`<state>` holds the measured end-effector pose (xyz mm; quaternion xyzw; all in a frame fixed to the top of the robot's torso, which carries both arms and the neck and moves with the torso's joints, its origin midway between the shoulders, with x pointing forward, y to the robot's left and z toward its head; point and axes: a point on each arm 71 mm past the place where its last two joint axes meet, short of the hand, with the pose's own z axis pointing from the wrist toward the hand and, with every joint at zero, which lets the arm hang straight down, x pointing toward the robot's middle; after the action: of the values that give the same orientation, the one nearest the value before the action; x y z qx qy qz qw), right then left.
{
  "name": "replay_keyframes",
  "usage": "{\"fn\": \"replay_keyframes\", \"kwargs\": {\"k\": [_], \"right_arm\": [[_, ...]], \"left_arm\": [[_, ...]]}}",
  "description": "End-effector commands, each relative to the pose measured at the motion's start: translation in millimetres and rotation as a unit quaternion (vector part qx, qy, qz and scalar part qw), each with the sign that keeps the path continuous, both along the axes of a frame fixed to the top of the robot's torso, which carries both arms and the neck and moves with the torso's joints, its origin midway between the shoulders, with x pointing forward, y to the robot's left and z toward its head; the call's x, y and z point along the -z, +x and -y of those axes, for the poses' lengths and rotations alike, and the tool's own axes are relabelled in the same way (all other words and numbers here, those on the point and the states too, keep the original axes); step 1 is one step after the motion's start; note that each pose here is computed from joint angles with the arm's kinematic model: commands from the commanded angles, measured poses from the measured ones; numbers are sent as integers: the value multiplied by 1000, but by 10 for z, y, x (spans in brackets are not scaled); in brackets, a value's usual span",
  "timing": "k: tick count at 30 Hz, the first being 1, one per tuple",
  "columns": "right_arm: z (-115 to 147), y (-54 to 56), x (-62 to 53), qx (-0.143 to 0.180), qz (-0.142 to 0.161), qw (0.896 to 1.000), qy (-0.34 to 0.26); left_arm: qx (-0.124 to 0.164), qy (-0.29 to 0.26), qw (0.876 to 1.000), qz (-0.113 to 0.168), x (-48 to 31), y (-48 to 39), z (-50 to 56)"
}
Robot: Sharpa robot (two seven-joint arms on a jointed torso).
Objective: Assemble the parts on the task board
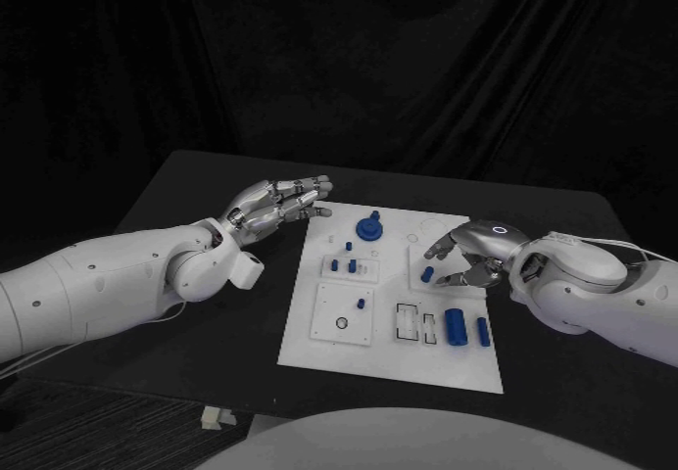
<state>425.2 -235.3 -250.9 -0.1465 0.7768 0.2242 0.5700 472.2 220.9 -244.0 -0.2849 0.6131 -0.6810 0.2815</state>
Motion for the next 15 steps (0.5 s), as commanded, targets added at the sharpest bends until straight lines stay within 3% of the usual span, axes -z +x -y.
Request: {"fn": "replay_keyframes", "kwargs": {"k": [1, 15], "right_arm": [[-30, -18, 53, -8, -9, 1000, -1], [-139, -13, 129, -17, -6, 1000, 9]], "left_arm": [[1, -11, 1000, 4, -8, -7, 13], [2, -10, 1000, 1, 7, -13, 5]]}}
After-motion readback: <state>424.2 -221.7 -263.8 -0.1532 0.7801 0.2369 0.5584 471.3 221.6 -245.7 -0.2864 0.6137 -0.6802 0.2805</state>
